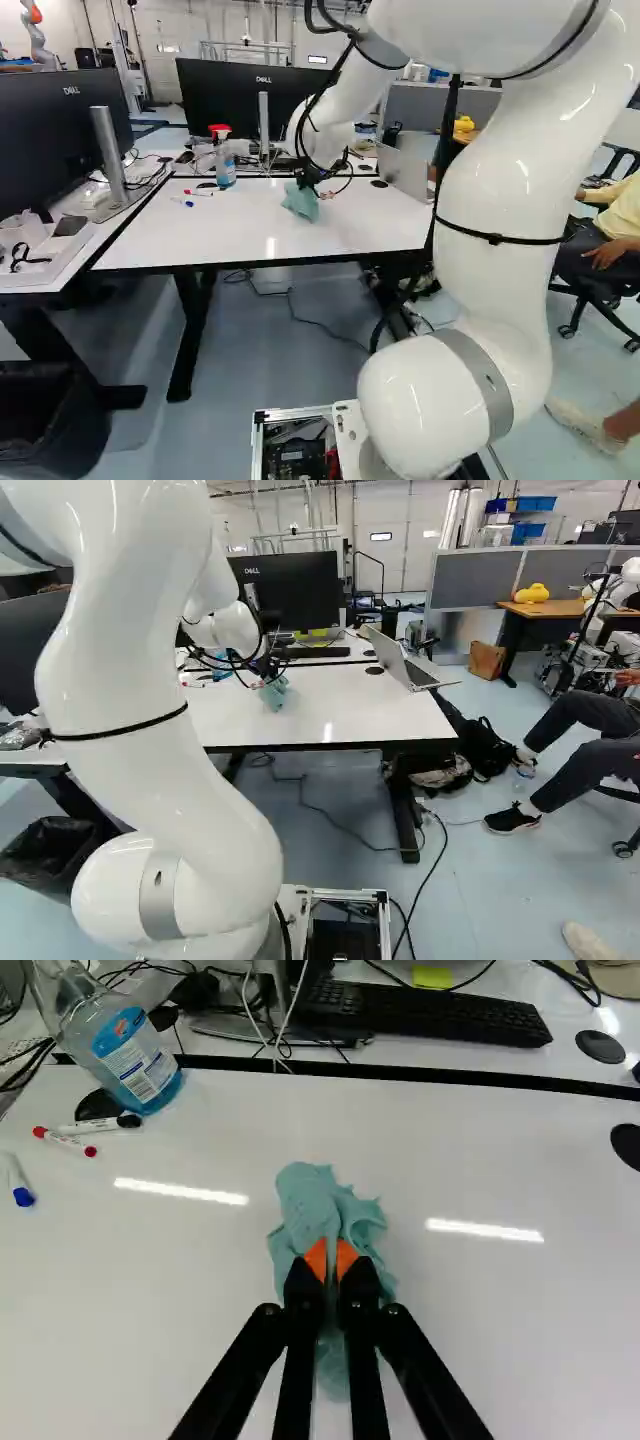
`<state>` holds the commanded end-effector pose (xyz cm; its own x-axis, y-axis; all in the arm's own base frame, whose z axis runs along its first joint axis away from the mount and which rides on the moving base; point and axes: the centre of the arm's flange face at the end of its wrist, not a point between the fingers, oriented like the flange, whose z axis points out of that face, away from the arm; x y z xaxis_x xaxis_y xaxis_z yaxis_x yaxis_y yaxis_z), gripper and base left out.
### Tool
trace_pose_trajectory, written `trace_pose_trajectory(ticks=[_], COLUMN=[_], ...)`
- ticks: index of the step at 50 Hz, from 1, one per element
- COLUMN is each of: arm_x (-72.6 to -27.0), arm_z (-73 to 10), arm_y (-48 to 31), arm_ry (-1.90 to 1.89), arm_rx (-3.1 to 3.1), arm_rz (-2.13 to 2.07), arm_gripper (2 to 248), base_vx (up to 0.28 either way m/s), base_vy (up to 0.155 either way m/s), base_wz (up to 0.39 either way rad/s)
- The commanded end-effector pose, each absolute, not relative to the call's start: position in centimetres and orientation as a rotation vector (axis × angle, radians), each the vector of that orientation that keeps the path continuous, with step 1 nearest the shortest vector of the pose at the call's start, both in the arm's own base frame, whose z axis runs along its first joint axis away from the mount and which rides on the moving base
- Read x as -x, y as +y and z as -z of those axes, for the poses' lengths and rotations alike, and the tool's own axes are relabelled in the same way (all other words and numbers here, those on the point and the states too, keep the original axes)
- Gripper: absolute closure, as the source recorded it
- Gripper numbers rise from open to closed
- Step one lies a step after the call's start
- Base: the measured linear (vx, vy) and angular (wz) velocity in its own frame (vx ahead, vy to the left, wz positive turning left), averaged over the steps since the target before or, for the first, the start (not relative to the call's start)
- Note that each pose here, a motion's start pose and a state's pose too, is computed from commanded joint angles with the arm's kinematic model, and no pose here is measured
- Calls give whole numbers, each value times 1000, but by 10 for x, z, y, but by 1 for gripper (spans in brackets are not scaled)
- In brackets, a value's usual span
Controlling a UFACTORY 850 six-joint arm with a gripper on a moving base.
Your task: Clean the table with the green towel
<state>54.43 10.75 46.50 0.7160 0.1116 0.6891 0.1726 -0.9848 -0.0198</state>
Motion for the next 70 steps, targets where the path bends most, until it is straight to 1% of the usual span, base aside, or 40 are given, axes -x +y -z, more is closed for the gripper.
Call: trace_pose_trajectory(ticks=[70], arm_x=[-536], arm_z=[-460], arm_y=[227], arm_ry=[-520], arm_rx=[2766], arm_rz=[1015], arm_gripper=[217], base_vx=[0], base_vy=[0], base_wz=[0])
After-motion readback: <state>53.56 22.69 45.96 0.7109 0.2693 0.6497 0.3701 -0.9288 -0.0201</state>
